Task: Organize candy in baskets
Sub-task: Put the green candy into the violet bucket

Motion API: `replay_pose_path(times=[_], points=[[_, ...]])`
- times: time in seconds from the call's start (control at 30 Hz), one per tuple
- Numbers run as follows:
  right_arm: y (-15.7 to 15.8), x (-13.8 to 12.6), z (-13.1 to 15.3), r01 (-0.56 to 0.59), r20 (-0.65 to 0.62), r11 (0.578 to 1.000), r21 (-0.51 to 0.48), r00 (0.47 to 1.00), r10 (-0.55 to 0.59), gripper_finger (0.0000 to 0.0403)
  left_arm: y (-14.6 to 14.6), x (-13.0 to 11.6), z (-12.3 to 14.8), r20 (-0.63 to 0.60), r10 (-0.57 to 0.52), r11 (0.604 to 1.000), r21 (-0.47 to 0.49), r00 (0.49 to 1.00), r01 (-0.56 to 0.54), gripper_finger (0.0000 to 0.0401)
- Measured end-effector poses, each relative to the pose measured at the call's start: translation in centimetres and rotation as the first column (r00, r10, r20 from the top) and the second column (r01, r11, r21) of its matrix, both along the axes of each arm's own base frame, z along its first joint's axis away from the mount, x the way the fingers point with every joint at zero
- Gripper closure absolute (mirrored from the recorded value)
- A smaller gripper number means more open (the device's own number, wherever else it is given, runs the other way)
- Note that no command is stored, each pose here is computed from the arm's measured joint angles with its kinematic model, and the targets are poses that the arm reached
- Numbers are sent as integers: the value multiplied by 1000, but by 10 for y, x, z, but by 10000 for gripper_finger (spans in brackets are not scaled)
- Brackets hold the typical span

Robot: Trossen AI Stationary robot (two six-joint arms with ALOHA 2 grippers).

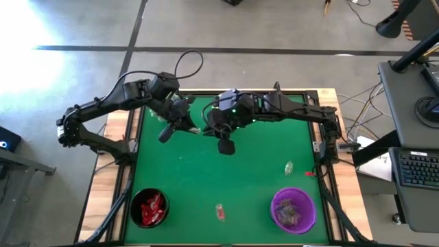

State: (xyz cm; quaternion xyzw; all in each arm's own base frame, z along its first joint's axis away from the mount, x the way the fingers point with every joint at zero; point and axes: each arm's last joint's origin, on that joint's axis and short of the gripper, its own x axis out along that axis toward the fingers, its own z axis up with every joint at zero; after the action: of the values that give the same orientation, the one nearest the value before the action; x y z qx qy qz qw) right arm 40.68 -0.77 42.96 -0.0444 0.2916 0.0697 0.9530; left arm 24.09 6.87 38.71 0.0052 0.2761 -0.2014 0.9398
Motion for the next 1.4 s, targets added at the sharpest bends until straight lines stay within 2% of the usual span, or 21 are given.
replay_pose_path(times=[0.53, 0.7, 1.0, 1.23, 1.4], points=[[-2, 2, 3, 27, 43, 999, -46, 999, -25, 353, 1, 3, 3, 41, 0, 1000, 13, 999, -1, 401], [-3, 5, 0, 28, 38, 999, -46, 999, -26, 353, 3, 6, 2, 40, 38, 998, 45, 998, -40, 401], [-3, 7, -2, 47, 27, 999, -26, 999, -46, 353, 6, 11, -1, 39, 42, 998, 49, 998, -44, 401], [-8, 8, -7, 148, 15, 989, -17, 989, -148, 355, 7, 12, 1, 58, 54, 996, 68, 997, -58, 401], [-9, 9, -8, 152, 10, 988, -17, 988, -152, 371, 7, 12, 1, 61, 53, 996, 69, 997, -57, 401]])
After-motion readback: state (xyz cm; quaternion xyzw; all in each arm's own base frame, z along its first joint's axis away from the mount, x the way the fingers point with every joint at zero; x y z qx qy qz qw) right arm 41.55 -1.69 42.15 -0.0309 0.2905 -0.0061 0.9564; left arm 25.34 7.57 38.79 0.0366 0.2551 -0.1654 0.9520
